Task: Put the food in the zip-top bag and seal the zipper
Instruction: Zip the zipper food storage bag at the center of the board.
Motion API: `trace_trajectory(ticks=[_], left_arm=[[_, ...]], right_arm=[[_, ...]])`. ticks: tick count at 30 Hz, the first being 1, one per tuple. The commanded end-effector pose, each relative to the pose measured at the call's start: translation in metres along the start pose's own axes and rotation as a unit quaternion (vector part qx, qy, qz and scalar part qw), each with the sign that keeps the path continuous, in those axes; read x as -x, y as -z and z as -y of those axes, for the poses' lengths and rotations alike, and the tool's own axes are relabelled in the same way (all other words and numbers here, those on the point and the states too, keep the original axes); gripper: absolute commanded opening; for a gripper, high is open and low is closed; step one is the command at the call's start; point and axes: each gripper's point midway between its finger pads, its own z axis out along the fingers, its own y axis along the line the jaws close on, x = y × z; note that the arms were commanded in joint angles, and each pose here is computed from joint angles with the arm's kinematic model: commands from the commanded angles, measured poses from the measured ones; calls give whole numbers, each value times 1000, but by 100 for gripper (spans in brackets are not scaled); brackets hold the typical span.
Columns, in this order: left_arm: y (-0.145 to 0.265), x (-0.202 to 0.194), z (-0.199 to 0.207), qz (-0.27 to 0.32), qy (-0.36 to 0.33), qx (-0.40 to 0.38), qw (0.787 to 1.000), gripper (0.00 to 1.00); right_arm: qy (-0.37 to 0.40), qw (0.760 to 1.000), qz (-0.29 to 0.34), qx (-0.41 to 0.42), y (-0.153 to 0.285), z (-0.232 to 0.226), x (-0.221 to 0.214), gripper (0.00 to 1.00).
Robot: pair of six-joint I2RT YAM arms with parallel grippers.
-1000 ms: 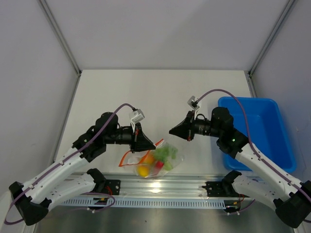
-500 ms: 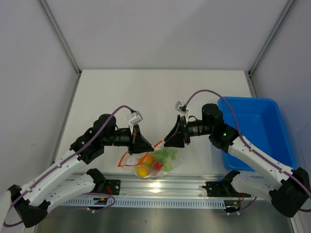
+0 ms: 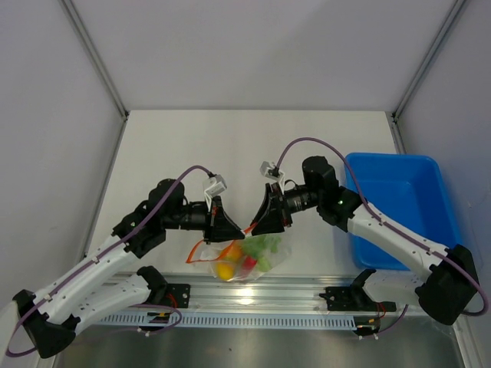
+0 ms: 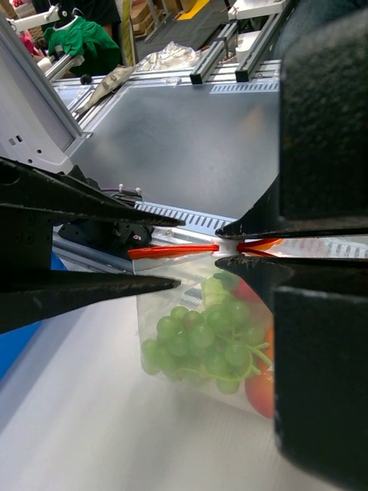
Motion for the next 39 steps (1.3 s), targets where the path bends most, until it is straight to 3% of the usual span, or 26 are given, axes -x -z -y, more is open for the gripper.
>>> trace_trajectory(ticks=[1,9,20,23,26,39], left_arm=[[3,19,15,22,-23,-24,999,1],[2,20,14,21,-25,-22,999,1],[1,22,15,19,-25,-25,999,1],[1,21,13,19,-25,-23,999,1],[1,21,14,20,-27,-23,999,1],[4,17,7,12,-18,0,1000,2]], right_arm=[[40,998,-6,49,-3,-19,11,36],[30,996,-29,85,-8,-24,-1,24],[20,994,-49,92,-17,-19,-4,22],[17,994,-58,86,-20,-15,-6,16],[18,995,-60,76,-22,-11,-7,3],[68,992,-11,-101,-8,23,16,0]])
